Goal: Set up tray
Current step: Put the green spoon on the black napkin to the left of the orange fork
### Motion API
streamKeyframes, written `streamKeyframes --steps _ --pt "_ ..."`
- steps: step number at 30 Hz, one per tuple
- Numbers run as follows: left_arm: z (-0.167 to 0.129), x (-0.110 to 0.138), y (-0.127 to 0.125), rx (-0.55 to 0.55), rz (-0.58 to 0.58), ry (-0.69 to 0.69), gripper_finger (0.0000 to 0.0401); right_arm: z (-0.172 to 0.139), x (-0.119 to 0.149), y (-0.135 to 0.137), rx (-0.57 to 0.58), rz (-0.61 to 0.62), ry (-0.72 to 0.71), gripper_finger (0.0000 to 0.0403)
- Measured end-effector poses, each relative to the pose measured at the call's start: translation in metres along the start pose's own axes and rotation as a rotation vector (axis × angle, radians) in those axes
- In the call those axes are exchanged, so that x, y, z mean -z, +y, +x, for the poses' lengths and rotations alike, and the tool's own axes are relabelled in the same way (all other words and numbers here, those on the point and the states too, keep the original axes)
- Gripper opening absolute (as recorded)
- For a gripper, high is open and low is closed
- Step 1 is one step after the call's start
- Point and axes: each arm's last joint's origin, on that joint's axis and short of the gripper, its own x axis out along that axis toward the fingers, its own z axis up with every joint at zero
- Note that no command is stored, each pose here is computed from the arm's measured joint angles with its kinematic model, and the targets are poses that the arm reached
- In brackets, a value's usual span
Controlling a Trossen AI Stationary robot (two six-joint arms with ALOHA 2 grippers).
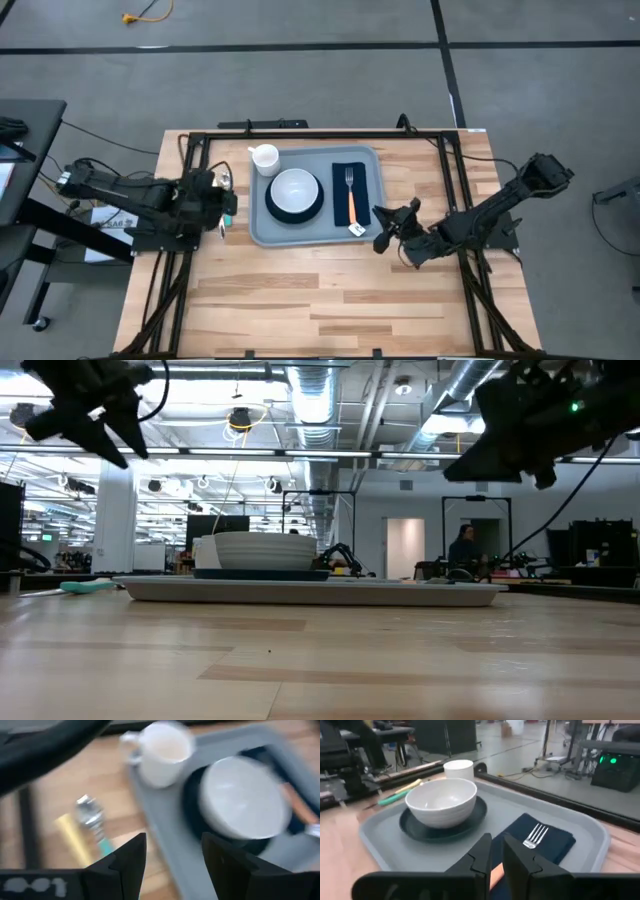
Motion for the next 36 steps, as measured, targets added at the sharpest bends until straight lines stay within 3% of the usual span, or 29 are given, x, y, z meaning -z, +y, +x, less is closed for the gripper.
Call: streamKeyframes --steps 3,8,17,25,30,33,36 --pt "0.004 -0.008 -0.007 -0.104 -0.02 0.098 0.018 0.003 0.005 0.001 0.061 -0.026 -0.027 0.0034" --pt "0.024 -0.007 -0.023 -0.18 -0.041 0.242 0.018 0.003 0.004 -0.001 0.094 -0.041 -0.048 0.0032" --pt "0.068 0.002 -0.04 -0.382 0.083 0.303 0.018 0.002 0.004 -0.001 0.112 -0.091 -0.055 0.003" --pt "0.105 0.004 -0.04 -0.518 0.174 0.429 0.018 0.002 0.004 -0.001 0.111 -0.109 -0.055 0.0023" --pt "0.099 -0.006 -0.025 -0.611 0.204 0.465 0.018 0.002 0.004 -0.001 0.109 -0.116 -0.052 0.0019" --pt "0.084 -0.015 -0.014 -0.576 0.156 0.433 0.018 0.002 0.004 -0.001 0.109 -0.117 -0.051 0.0018" --pt "0.075 -0.015 -0.003 -0.431 0.06 0.418 0.018 0.002 0.004 -0.001 0.109 -0.117 -0.051 0.0017"
